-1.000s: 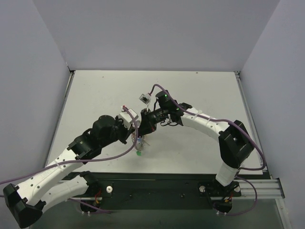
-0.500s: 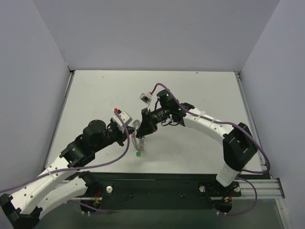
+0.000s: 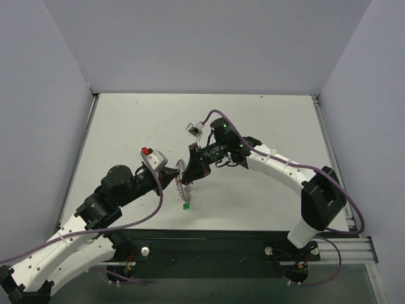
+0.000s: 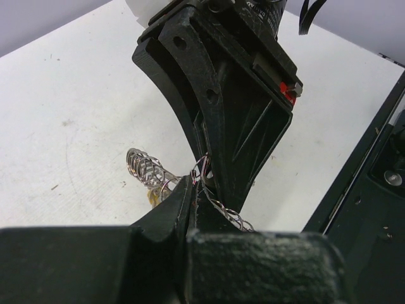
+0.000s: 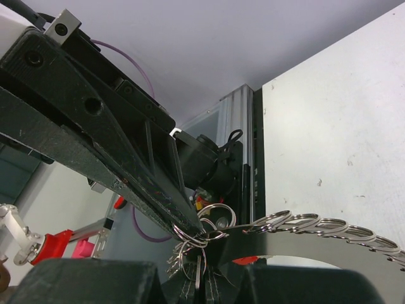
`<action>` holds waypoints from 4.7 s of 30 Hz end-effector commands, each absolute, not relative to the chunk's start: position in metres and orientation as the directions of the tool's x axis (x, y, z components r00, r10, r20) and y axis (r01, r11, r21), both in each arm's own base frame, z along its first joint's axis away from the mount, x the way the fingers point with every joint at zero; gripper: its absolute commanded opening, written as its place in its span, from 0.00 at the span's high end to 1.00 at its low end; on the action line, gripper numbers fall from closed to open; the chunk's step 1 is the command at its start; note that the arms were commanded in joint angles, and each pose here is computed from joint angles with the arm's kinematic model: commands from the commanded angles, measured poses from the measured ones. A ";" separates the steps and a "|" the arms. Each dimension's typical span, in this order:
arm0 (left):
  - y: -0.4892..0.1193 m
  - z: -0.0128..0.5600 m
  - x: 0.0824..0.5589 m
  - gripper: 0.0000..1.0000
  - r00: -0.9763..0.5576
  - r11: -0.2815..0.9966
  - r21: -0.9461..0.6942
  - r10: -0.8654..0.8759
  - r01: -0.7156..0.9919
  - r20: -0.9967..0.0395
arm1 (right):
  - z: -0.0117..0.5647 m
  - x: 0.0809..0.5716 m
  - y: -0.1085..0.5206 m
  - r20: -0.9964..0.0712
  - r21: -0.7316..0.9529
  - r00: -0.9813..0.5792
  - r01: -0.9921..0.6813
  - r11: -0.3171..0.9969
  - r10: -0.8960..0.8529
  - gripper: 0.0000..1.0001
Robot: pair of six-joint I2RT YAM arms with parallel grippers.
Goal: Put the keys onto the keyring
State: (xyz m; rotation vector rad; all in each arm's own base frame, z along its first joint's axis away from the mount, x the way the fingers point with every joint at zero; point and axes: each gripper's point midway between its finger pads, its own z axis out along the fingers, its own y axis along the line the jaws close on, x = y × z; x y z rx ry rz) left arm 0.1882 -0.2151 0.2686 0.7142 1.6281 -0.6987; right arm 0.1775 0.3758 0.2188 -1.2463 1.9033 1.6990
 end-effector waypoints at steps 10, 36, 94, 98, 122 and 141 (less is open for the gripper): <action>-0.219 0.407 0.167 1.00 0.195 0.531 -0.033 -0.367 0.847 -0.909 | 0.202 0.180 0.363 -0.683 0.663 -0.599 -0.749 -0.009 -0.418 1.00; -0.232 0.416 0.142 1.00 0.191 0.407 0.040 -0.336 0.913 -0.922 | 0.341 0.164 0.304 -0.962 0.240 -0.239 -0.971 0.003 -0.129 0.37; -0.242 0.431 0.121 1.00 0.224 0.288 0.110 -0.403 0.951 -0.887 | 0.345 0.167 0.344 -0.922 0.375 -0.369 -0.927 -0.030 -0.119 1.00; -0.240 0.437 0.117 1.00 0.238 0.282 0.123 -0.419 0.951 -0.876 | 0.339 0.169 0.346 -0.914 0.389 -0.383 -0.921 -0.022 -0.133 1.00; -0.243 0.433 0.115 1.00 0.226 0.261 0.121 -0.424 0.958 -0.877 | 0.379 0.144 0.298 -0.990 0.136 -0.136 -0.991 -0.006 -0.031 0.28; -0.254 0.438 0.106 1.00 0.185 0.162 0.123 -0.457 0.979 -0.870 | 0.392 0.132 0.328 -0.986 0.157 -0.164 -0.975 -0.157 0.031 0.53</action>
